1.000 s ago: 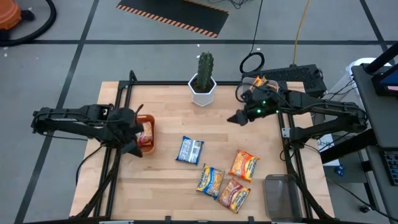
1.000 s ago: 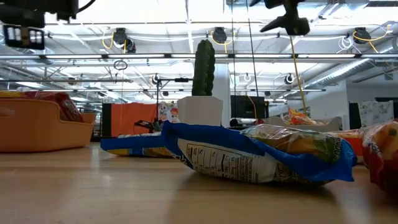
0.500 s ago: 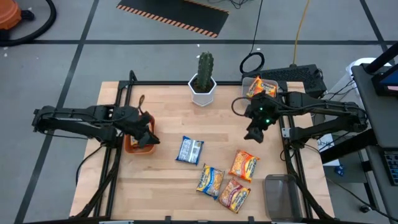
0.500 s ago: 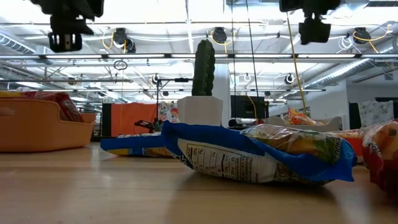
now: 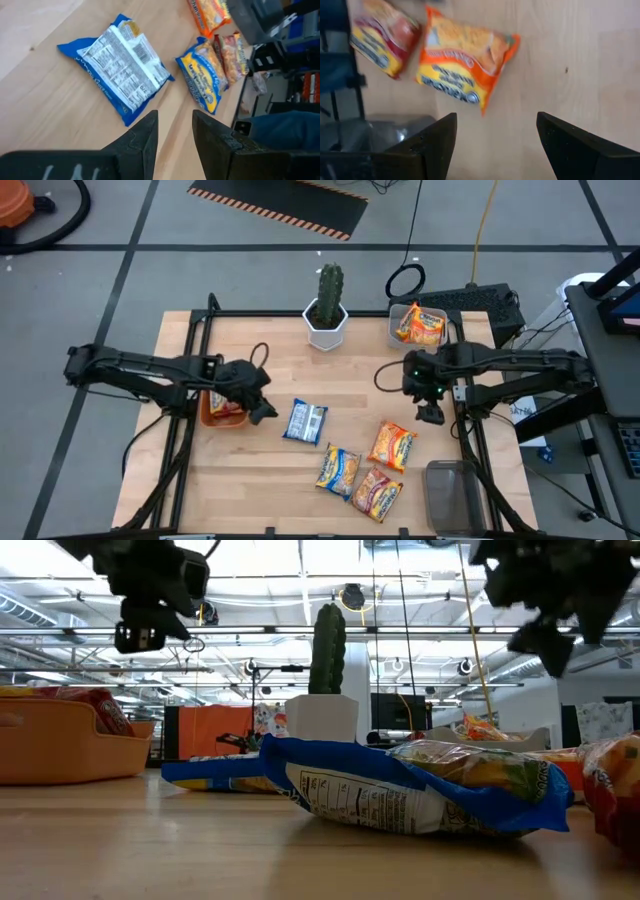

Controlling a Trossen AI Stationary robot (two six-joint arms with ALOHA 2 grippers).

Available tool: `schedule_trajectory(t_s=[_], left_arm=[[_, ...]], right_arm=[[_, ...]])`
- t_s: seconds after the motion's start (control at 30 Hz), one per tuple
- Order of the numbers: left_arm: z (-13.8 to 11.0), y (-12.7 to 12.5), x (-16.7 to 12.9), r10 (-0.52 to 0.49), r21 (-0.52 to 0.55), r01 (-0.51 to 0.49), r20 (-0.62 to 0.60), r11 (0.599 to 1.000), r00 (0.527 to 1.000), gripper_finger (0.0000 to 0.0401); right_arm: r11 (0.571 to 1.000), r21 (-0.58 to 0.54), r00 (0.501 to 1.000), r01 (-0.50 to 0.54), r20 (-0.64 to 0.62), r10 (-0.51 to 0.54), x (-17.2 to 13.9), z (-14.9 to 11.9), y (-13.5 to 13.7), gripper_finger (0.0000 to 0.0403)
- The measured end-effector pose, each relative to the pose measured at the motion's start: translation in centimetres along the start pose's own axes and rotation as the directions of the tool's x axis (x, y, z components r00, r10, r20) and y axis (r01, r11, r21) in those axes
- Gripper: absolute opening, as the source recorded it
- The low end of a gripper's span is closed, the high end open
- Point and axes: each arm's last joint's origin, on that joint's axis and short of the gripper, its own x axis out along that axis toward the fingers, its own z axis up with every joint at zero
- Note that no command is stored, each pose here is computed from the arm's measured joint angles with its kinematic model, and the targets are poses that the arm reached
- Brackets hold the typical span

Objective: Sort Maruchan noodles
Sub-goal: Put the orange noodle pack into the gray bin

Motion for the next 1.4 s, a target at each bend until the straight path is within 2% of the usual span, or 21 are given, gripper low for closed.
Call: schedule_trajectory(t_s=[0.17,0.4,0.57,0.8,0.9,1.17,1.4], left_arm=[[0.2,0.0,1.5,0.009,-0.023,-0.009,-0.015,1.000,1.000,0.0125],[-0.2,-0.4,2.2,0.000,-0.038,-0.002,-0.036,0.999,0.999,0.0125],[-0.5,-0.6,2.2,-0.005,-0.026,0.004,-0.047,1.000,0.999,0.0125],[-0.4,-0.6,2.2,-0.004,0.008,0.005,-0.045,1.000,0.999,0.0125],[-0.3,-0.5,2.2,-0.002,0.020,0.003,-0.042,1.000,0.999,0.0125],[-0.2,-0.4,2.2,0.017,0.038,-0.016,-0.020,0.999,1.000,0.0125],[-0.2,-0.4,2.2,0.017,0.053,-0.016,-0.020,0.998,1.000,0.0125]], right_arm=[[0.997,-0.006,0.997,-0.079,-0.011,0.079,2.6,-1.0,-0.7,0.0265],[0.991,-0.090,0.995,-0.099,0.006,0.100,5.3,-1.6,-0.3,0.0265],[0.989,-0.098,0.994,-0.110,-0.027,0.108,6.3,-1.8,0.2,0.0265],[0.985,-0.105,0.991,-0.134,0.007,0.136,8.4,-2.4,0.7,0.0265],[0.991,-0.079,0.994,-0.105,0.009,0.106,9.4,-3.1,0.6,0.0265],[0.994,-0.109,1.000,-0.002,0.023,0.004,10.0,-3.1,0.8,0.0263],[0.990,-0.138,0.999,-0.021,0.020,0.024,12.2,-3.1,0.6,0.0225]])
